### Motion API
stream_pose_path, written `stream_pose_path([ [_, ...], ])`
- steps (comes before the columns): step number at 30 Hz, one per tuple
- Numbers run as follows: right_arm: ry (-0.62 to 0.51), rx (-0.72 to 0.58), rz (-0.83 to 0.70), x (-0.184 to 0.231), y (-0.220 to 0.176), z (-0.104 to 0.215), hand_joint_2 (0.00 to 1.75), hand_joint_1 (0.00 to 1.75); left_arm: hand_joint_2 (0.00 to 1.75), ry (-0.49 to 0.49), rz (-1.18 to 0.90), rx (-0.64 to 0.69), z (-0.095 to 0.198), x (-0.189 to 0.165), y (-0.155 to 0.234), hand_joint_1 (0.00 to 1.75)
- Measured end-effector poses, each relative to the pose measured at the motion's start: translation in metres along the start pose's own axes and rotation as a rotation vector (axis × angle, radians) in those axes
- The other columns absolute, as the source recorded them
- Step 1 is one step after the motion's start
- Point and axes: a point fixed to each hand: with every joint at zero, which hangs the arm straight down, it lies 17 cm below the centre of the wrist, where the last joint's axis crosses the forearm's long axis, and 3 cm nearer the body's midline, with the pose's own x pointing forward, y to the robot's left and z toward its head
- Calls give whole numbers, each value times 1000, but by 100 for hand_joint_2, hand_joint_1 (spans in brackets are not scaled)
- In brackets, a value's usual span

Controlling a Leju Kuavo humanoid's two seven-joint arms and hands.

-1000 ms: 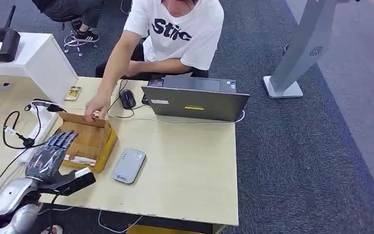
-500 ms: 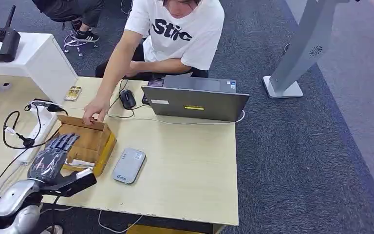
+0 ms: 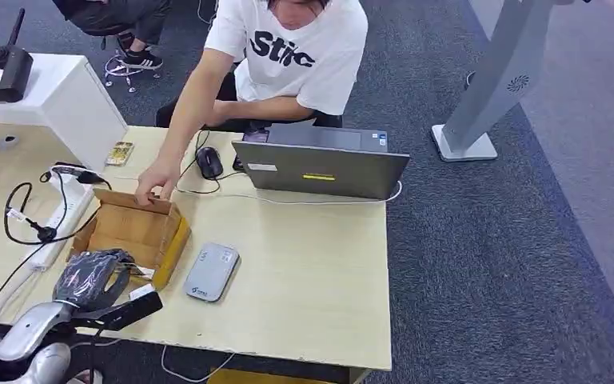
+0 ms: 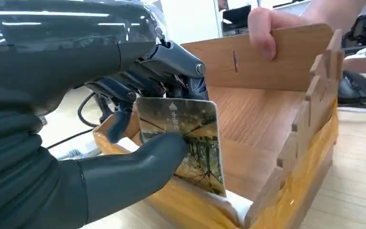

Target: Pass the card to the sensor for recognition and then transmit it.

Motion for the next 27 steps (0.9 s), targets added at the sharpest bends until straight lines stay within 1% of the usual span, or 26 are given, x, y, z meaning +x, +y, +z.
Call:
stream_pose_path([
  [8, -2, -3, -1, 0, -1, 0, 175, 0, 175, -3, 13, 14, 0, -1, 4, 175],
  [11, -4, -6, -5, 0, -1, 0, 175, 0, 175, -3, -14, 58, -1, -6, 24, 175],
  [15, -5, -16, -11, 0, -3, 0, 175, 0, 175, 0, -53, 136, -2, -16, 63, 175],
  [22, 2, -18, -30, -3, -3, 0, 175, 0, 175, 14, -126, 310, -1, -34, 163, 175],
  [27, 4, -18, -32, -4, -3, 0, 175, 0, 175, 36, -190, 376, 2, -38, 202, 175],
])
